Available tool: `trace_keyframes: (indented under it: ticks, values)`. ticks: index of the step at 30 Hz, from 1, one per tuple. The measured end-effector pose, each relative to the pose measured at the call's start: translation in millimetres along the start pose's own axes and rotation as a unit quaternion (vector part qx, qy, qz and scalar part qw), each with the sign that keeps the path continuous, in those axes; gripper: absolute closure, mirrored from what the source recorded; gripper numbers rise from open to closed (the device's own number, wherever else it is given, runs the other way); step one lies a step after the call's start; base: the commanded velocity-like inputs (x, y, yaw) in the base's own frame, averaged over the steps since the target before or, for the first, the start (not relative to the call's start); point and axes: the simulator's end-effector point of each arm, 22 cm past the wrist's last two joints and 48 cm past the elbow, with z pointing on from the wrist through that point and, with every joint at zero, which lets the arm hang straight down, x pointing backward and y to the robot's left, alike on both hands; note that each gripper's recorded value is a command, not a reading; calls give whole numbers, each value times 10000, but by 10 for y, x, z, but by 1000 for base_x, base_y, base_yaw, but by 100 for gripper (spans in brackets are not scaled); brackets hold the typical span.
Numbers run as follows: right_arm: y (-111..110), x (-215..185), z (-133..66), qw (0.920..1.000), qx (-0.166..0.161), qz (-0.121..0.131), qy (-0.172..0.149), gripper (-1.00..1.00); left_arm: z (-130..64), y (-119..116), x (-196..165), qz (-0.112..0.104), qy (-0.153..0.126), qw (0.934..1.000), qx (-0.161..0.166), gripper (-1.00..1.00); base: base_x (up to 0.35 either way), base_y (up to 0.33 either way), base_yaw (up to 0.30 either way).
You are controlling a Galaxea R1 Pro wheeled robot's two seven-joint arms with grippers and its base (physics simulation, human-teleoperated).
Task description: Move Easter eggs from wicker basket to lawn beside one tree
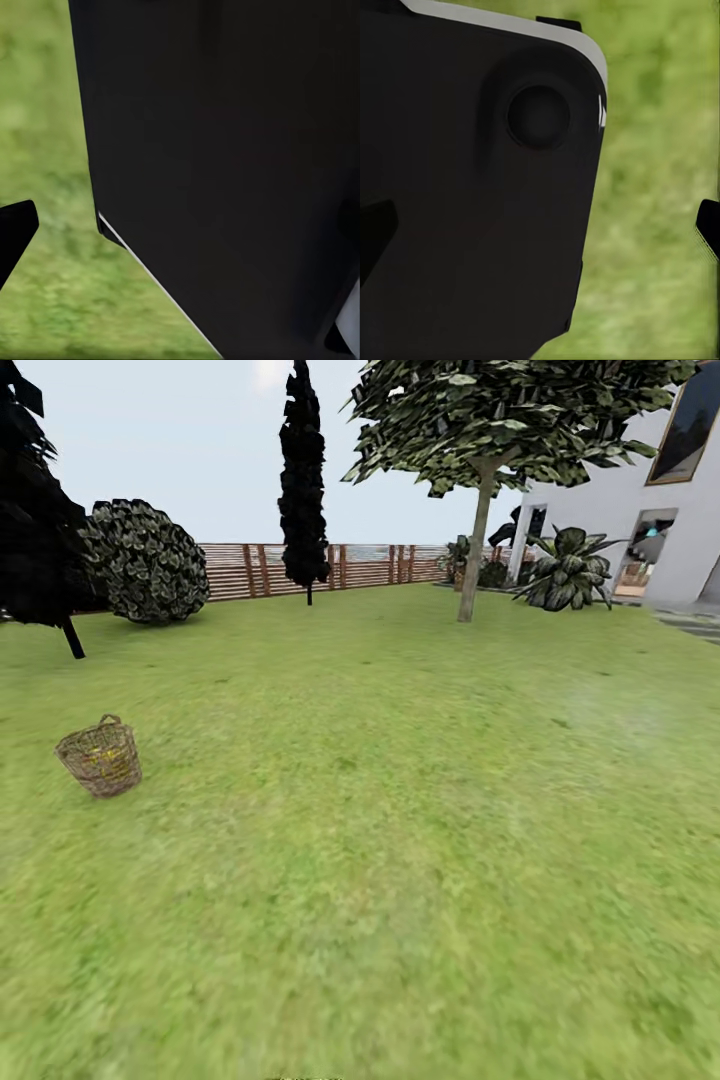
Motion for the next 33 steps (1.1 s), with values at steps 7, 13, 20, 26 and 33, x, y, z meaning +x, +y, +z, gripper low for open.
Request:
trace_keyframes:
  ticks: [7, 13, 20, 26, 33]
  values:
    - [2, 15, 1, 10000, -2, 0, 20, -100, 0, 0, 15, 1, 20, 10000, 0, -100, 0, 0, 290]
    - [3, 28, 1, 10000, -4, 0, 36, -100, 0, 0, 28, -1, 36, 10000, -1, -100, 0, 0, 290]
    - [5, 43, 1, 10000, -6, -1, 56, -100, 0, 0, 44, -1, 57, 10000, 0, -100, 0, 0, 291]
    - [6, 56, 2, 10000, -8, -1, 70, -100, -1, 1, 55, -2, 72, 10000, -2, -100, 0, 0, 291]
    - [8, 69, 2, 10000, -11, -1, 86, -100, -1, 1, 72, -2, 92, 10000, -3, -100, 0, 0, 291]
